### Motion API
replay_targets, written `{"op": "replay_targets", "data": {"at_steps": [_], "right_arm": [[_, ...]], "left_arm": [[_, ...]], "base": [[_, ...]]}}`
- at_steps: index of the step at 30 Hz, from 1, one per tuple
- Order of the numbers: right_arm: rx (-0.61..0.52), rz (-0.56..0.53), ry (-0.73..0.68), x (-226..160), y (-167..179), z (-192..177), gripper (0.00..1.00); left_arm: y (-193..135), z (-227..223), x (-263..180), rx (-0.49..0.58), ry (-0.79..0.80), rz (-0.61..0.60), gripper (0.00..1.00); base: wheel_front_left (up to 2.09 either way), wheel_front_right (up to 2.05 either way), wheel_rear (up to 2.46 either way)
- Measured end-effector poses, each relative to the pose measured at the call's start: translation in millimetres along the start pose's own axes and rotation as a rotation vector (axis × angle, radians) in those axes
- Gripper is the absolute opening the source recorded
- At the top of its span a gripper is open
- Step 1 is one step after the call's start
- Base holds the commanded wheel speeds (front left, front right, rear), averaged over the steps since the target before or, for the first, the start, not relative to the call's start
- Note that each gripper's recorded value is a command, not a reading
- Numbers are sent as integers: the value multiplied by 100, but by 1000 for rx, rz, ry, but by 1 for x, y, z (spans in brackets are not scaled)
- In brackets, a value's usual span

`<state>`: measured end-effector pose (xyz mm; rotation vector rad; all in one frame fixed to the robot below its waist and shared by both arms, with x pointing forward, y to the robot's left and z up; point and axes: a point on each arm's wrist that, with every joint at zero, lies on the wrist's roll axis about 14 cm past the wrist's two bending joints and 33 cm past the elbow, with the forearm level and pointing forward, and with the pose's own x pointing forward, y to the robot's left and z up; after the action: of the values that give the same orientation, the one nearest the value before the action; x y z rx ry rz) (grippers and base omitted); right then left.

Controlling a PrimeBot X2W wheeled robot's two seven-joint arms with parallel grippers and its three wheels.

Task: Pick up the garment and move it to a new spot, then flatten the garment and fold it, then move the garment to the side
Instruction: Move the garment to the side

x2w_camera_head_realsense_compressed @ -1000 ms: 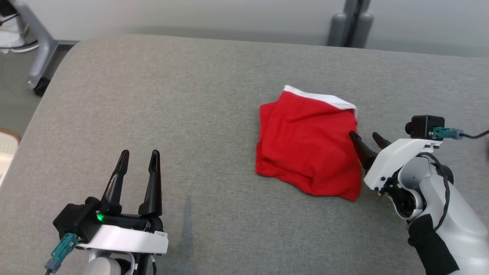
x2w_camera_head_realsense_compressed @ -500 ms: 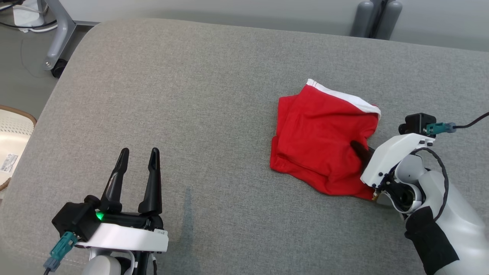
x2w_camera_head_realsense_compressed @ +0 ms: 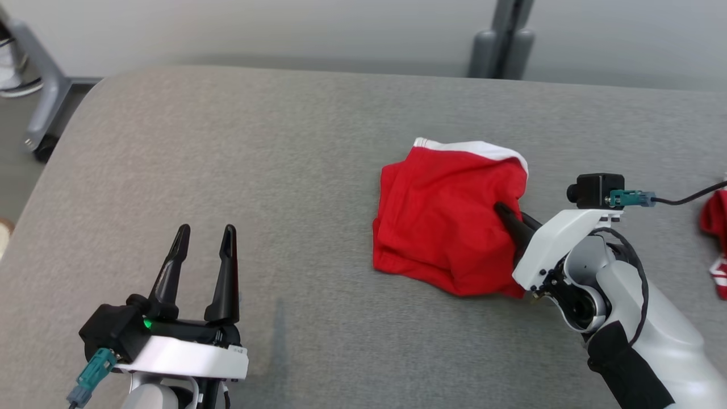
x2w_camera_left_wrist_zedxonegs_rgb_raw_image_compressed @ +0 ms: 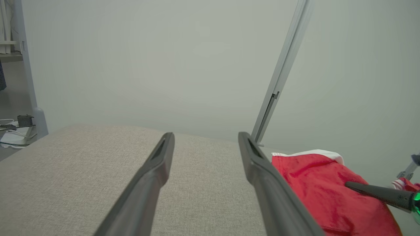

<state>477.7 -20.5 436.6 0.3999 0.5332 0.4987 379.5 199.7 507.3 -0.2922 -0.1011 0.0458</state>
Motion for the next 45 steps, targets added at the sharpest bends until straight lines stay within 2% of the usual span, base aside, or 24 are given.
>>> {"op": "replay_targets", "data": {"at_steps": [9, 20, 33, 37, 42, 45], "right_arm": [[-66, -58, -85, -44, -29, 23, 0], [-49, -133, -170, -85, -56, 36, 0], [-32, -235, -224, -128, -90, 41, 0], [-71, -255, -211, -131, -100, 44, 0], [-137, -278, -199, -130, -116, 65, 0], [-172, -304, -153, -126, -132, 70, 0]], "left_arm": [[-42, -10, 10, -12, 21, -136, 100], [-100, -30, 22, -27, 66, -314, 100], [-151, -51, 28, -57, 113, -460, 100], [-156, -59, 30, -57, 130, -474, 100], [-155, -66, 37, -54, 139, -477, 100], [-151, -73, 40, -52, 155, -470, 100]], "base": [[0, 0, 0], [0, 0, 0], [0, 0, 0], [0, 0, 0], [0, 0, 0], [0, 0, 0]]}}
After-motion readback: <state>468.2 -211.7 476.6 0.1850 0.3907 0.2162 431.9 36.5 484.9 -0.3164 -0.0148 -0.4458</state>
